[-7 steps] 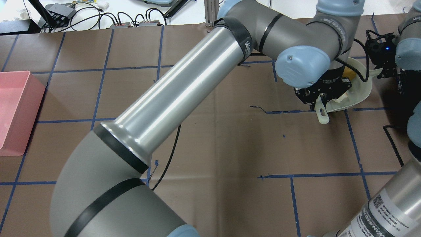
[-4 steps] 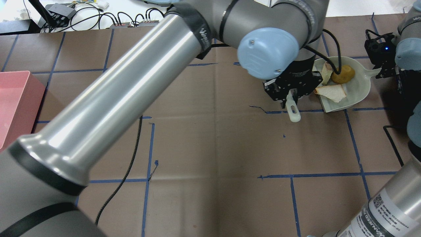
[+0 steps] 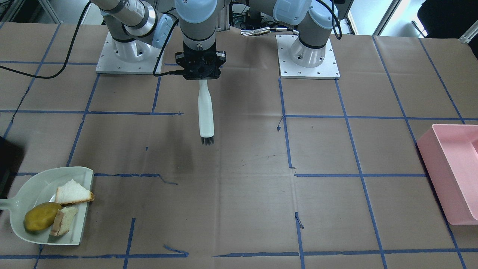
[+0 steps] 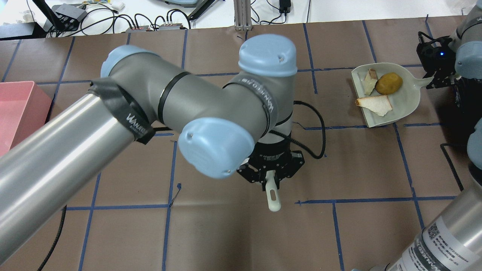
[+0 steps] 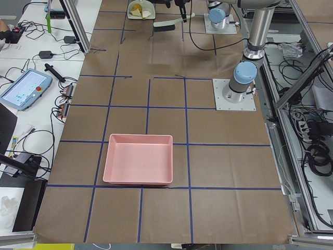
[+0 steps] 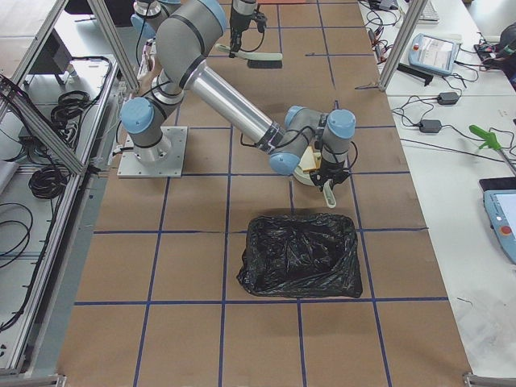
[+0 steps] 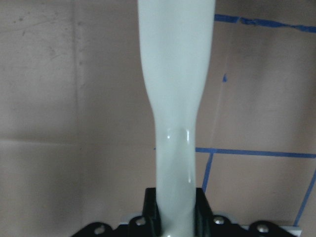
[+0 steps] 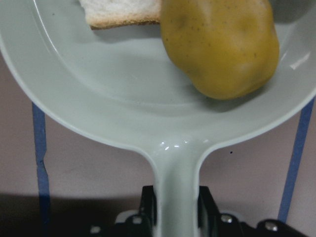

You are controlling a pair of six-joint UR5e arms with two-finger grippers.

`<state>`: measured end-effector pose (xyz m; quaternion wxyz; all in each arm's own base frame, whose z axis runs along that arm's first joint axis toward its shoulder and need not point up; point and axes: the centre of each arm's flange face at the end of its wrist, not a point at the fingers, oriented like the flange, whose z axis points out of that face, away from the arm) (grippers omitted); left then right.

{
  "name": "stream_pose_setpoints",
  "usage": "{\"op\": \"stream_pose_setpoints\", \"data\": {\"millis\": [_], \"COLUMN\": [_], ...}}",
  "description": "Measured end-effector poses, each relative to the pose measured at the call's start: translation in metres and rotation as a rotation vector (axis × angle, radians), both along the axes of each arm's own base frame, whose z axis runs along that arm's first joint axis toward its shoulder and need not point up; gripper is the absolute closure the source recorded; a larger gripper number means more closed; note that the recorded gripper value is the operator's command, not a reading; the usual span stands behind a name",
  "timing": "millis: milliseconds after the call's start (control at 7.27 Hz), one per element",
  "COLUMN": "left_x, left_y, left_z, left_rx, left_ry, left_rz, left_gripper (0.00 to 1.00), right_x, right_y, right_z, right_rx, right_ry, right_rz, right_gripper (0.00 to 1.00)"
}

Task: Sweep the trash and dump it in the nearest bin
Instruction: 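Draw the brush back toward the robot with the left gripper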

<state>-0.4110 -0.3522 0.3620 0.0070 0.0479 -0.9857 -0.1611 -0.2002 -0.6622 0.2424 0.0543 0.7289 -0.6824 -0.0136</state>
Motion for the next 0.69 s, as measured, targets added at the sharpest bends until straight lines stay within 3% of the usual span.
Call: {"op": "stream_pose_setpoints", "data": {"millis": [687], "left_x": [0.043], "left_y": [0.086], "left_z": [-0.089], "left_rx": [-0.031], "left_ry": [0.020], "left_rz": [-0.028], "left_gripper": [0.98], "right_x": [0.006], "right_y": [0.005], "right_z": [0.030], "right_rx": [0.024], "right_ry": [-0.065], "right_rz": [-0.001], "right_gripper": [1.00]}}
